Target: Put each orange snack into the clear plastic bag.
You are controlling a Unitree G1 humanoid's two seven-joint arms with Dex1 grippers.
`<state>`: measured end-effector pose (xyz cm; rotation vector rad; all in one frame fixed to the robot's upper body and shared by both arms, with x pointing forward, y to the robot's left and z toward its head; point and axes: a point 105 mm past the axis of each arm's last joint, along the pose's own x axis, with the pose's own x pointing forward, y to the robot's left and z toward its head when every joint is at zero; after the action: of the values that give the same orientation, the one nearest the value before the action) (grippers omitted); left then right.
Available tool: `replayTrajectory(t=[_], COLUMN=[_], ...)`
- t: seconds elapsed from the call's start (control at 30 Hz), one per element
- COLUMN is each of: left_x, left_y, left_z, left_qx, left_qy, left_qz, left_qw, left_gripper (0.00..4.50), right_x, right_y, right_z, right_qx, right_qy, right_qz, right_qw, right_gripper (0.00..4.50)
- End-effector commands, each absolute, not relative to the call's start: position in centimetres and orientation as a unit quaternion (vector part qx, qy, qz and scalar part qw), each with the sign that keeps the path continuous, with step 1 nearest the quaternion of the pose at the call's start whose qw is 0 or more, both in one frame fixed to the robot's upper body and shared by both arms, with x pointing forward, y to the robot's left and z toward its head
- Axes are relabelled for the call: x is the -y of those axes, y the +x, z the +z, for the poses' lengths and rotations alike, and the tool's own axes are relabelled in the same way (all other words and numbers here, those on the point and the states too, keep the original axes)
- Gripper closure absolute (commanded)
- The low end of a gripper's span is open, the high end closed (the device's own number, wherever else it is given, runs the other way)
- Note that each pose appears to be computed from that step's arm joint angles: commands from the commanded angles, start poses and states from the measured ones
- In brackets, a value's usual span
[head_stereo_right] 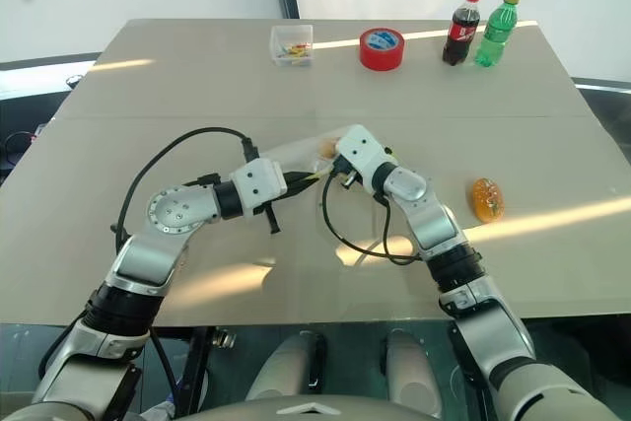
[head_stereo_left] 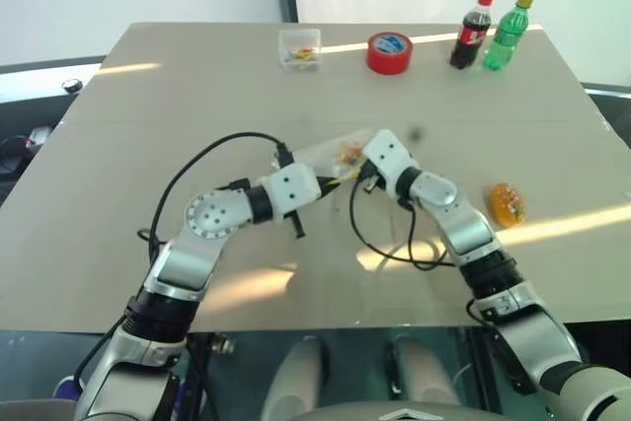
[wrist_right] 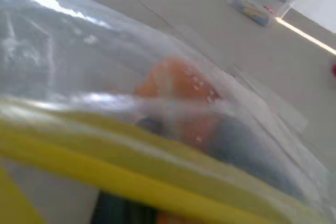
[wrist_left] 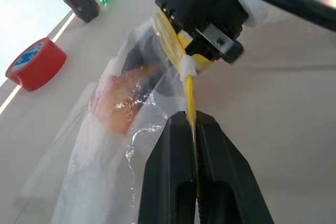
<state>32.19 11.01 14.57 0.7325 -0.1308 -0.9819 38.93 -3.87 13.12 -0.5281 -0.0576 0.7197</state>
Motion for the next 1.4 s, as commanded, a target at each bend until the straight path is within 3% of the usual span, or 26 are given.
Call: replayTrajectory(t=[0.03, 0.07, 0.43, 0.57, 0.8, 0.97, 1.17, 1.27, 1.3, 1.37, 1.4], left_x=[-12.3, -12.7, -13.0, -12.8, -12.5, -12.4, -12.2, -12.2, -12.2, -12.2, -12.1], left_y=[33.0, 33.4, 35.8, 36.0, 36.0, 36.1, 36.3, 36.3, 36.3, 36.3, 36.3], left_z=[15.2, 15.1, 15.6, 15.7, 15.9, 15.8, 15.9, 15.9, 15.9, 16.0, 16.0], left_qx=[0.07, 0.064, 0.061, 0.064, 0.07, 0.069, 0.071, 0.073, 0.073, 0.073, 0.073], left_qy=[0.363, 0.363, 0.32, 0.319, 0.316, 0.314, 0.31, 0.308, 0.308, 0.306, 0.305], left_qz=[-0.429, -0.42, -0.382, -0.385, -0.395, -0.399, -0.401, -0.401, -0.402, -0.401, -0.4], left_qw=[0.824, 0.829, 0.865, 0.863, 0.86, 0.859, 0.859, 0.859, 0.859, 0.86, 0.861], left_gripper=[4.5, 4.5, 4.5, 4.5, 4.5, 4.5, 4.5, 4.5, 4.5, 4.5, 4.5], right_x=[4.8, 5.3, 9.0, 13.9, 22.0, 23.9, 23.8, 23.9, 23.9, 23.8, 22.8], right_y=[38.9, 38.8, 33.8, 32.8, 30.9, 29.5, 29.2, 29.1, 29.1, 29.3, 29.6], right_z=[15.3, 15.6, 18.3, 17.3, 14.7, 12.7, 10.5, 10.0, 10.1, 10.5, 11.4], right_qx=[0.074, 0.076, 0.068, 0.017, -0.065, -0.106, -0.143, -0.151, -0.148, -0.136, -0.117], right_qy=[-0.276, -0.278, -0.222, -0.23, -0.176, -0.146, -0.063, -0.057, -0.057, -0.06, -0.071], right_qz=[0.317, 0.313, 0.318, 0.23, 0.005, -0.053, -0.048, -0.045, -0.044, -0.038, -0.01], right_qw=[0.904, 0.905, 0.919, 0.946, 0.982, 0.982, 0.987, 0.986, 0.986, 0.988, 0.991], right_gripper=[1.02, 0.71, 0.71, 0.71, 0.71, 0.71, 0.71, 1.64, 2.23, 2.98, 3.03])
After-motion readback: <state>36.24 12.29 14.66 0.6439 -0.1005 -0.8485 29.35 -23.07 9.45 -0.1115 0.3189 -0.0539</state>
